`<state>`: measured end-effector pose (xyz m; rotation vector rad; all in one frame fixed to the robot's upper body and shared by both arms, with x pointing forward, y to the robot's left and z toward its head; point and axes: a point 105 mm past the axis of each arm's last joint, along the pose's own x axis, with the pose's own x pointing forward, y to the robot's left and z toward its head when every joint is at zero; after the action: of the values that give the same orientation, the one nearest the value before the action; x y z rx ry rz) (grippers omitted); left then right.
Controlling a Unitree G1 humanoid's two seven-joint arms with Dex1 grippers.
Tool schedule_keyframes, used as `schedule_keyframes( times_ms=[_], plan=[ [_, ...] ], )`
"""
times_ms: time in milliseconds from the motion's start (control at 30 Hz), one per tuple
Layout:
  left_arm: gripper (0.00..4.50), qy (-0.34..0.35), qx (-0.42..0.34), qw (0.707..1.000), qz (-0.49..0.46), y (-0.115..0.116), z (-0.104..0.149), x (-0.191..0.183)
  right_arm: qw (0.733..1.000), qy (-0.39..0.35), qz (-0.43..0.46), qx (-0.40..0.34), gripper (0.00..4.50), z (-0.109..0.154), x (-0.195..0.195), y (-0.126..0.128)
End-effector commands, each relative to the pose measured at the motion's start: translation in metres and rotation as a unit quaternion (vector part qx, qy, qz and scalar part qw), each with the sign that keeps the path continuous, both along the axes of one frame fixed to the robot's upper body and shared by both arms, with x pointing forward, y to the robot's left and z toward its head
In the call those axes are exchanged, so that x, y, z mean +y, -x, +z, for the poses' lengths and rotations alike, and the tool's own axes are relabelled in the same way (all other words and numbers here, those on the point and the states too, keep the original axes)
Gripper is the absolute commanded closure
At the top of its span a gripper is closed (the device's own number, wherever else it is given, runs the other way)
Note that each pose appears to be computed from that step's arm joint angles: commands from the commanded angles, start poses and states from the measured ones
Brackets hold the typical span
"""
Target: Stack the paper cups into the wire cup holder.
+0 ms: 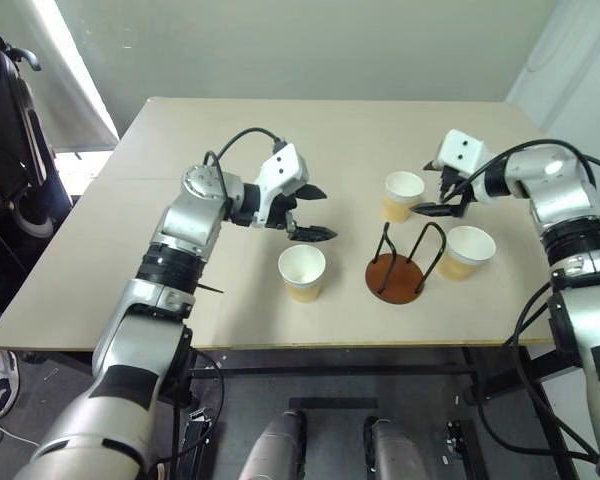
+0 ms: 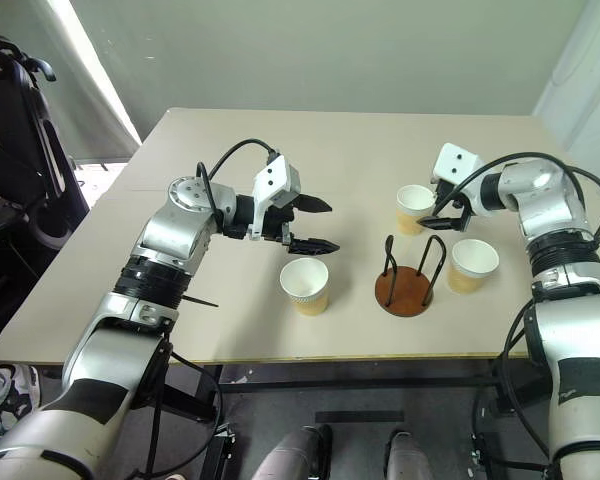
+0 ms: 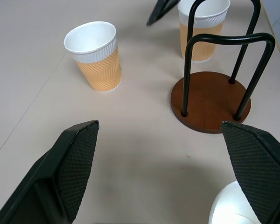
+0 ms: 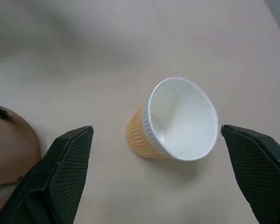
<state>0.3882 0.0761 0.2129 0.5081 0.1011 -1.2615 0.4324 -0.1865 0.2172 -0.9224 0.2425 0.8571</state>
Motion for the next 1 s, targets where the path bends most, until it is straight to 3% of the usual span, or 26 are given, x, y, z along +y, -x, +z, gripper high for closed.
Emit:
schedule_keyframes(
  times_ms=[33, 500, 633, 933, 1000],
  plan=[
    [0.00, 0.014, -0.021, 1.000, -0.001, 0.002, 0.014, 0.000, 0.999, 0.034, 0.002, -0.039, 0.05, 0.011, 0.003, -0.006],
    [0.00, 0.012, -0.020, 1.000, 0.001, 0.004, 0.012, 0.000, 0.993, 0.102, -0.002, -0.062, 0.05, -0.012, 0.021, -0.020],
    [0.00, 0.010, -0.020, 1.000, 0.002, 0.004, 0.011, 0.001, 0.991, 0.122, 0.003, -0.062, 0.92, -0.019, 0.025, -0.022],
    [0.00, 0.008, -0.017, 1.000, 0.000, 0.004, 0.007, -0.001, 0.993, 0.108, 0.015, -0.044, 4.21, -0.021, 0.031, -0.019],
    [0.00, 0.007, -0.016, 1.000, 0.000, 0.004, 0.007, -0.001, 0.995, 0.095, 0.019, -0.040, 4.47, -0.015, 0.030, -0.017]
  ],
)
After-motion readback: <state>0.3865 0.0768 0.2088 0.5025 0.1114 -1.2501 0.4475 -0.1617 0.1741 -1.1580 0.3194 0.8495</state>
